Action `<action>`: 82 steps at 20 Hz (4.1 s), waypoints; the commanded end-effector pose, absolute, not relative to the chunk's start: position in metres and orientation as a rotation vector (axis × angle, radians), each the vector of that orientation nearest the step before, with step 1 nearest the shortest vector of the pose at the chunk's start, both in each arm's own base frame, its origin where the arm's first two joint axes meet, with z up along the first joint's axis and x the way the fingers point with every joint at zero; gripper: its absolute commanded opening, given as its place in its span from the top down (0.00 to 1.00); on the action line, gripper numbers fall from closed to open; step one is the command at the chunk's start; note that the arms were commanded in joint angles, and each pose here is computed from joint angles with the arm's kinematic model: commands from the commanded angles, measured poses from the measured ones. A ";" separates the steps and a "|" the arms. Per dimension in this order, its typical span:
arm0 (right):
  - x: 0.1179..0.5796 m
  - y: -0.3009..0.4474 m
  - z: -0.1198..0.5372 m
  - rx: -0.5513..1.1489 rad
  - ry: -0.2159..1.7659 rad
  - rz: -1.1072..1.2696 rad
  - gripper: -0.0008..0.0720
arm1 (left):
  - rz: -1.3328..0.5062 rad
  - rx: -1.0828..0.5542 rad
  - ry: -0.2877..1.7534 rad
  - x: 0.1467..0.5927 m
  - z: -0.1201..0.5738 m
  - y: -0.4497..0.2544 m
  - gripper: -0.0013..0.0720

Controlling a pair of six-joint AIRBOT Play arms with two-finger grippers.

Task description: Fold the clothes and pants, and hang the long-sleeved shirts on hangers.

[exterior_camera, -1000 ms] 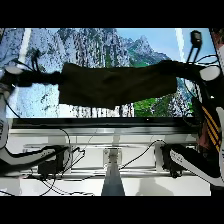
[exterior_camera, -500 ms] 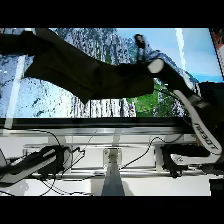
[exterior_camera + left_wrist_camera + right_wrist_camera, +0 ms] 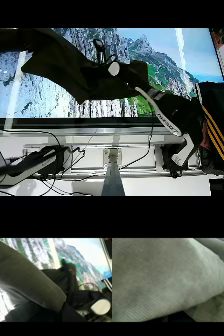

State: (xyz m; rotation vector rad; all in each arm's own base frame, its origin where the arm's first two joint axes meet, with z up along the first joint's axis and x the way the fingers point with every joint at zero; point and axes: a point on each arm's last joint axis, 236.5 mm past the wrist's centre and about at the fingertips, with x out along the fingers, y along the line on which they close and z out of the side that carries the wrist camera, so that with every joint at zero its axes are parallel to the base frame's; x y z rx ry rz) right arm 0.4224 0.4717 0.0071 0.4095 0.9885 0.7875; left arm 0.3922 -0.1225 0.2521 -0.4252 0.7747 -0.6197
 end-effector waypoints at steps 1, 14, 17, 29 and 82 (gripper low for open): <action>0.432 0.462 -0.007 0.336 1.017 0.760 0.91 | -0.677 -0.426 0.828 0.400 0.232 -0.153 0.96; 0.513 -0.012 0.086 0.222 1.039 0.049 0.94 | -0.932 -0.532 0.847 0.383 0.107 -0.475 0.02; 0.486 -0.067 0.075 0.176 1.120 0.031 0.94 | -1.023 -0.332 0.710 0.379 0.115 -0.478 0.03; 0.429 0.085 -0.054 0.495 1.275 0.478 0.00 | -0.897 -0.146 0.819 0.453 0.083 -0.329 0.34; 0.267 -0.113 0.251 0.442 0.873 -0.343 0.94 | -0.266 0.028 0.610 0.475 0.212 0.010 0.96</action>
